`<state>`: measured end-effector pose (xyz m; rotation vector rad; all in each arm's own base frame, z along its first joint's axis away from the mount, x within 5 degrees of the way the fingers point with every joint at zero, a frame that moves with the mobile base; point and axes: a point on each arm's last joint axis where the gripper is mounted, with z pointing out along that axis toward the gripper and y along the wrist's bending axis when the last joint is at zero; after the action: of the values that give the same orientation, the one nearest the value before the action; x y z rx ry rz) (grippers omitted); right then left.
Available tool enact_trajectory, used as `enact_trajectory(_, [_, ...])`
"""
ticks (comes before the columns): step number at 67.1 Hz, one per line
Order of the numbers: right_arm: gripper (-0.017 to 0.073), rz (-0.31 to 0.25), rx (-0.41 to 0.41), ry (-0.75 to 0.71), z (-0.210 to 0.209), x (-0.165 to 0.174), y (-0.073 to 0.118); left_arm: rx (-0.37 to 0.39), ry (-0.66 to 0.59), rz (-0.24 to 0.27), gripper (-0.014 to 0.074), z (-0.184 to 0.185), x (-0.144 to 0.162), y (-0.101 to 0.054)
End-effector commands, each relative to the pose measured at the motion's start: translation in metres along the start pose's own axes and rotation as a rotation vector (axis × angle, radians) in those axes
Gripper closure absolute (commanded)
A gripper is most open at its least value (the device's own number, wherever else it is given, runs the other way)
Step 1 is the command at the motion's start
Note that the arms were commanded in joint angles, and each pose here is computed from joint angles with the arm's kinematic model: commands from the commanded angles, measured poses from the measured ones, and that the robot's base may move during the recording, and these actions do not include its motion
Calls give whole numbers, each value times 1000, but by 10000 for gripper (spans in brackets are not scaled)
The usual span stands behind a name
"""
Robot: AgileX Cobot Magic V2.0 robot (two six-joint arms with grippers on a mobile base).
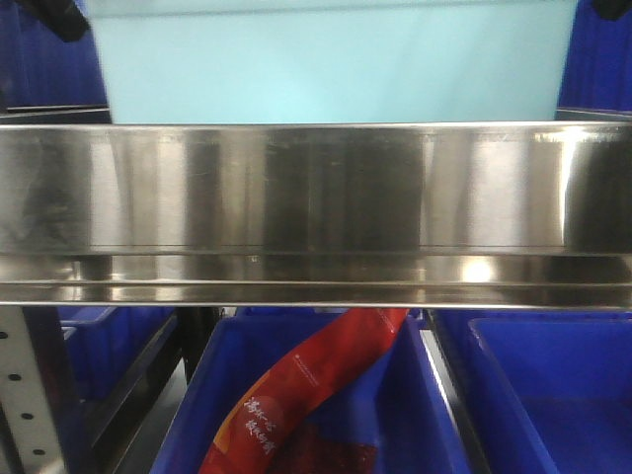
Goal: Move two blue bins to right shelf middle
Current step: 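Lift the teal bin with both grippers over the upper shelf lip, then push the teal bin onto the upper shelf rollers and open both grippers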
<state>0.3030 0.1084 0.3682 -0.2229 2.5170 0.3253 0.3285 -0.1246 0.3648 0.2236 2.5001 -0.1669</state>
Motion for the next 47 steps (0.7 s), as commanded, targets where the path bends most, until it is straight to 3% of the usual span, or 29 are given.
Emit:
enact_trajectory(1, [9, -8, 5, -60, -18, -2, 0, 13, -36, -5, -7, -22, 0, 1])
enact_trajectory(10, [67, -16, -10, -147, -51, 1, 3, 25, -96, -10, 21, -58, 4, 3])
enact_trajectory(17, [191, -26, -16, -221, -78, 6, 4, 16, -167, -1, 116, -87, 8, 7])
enact_trajectory(21, [286, -39, -5, -265, -96, 11, 4, 17, -204, 12, 223, -104, 13, 10])
enact_trajectory(33, [606, -82, 53, -369, -126, 39, -4, 30, -289, 31, 694, -137, 43, 16])
enact_trajectory(39, [725, -100, 80, -399, -131, 62, -10, 40, -338, 33, 705, -143, 67, 21])
enact_trajectory(47, [721, -120, 103, -420, -128, 97, -18, 55, -403, 37, 704, -142, 102, 26])
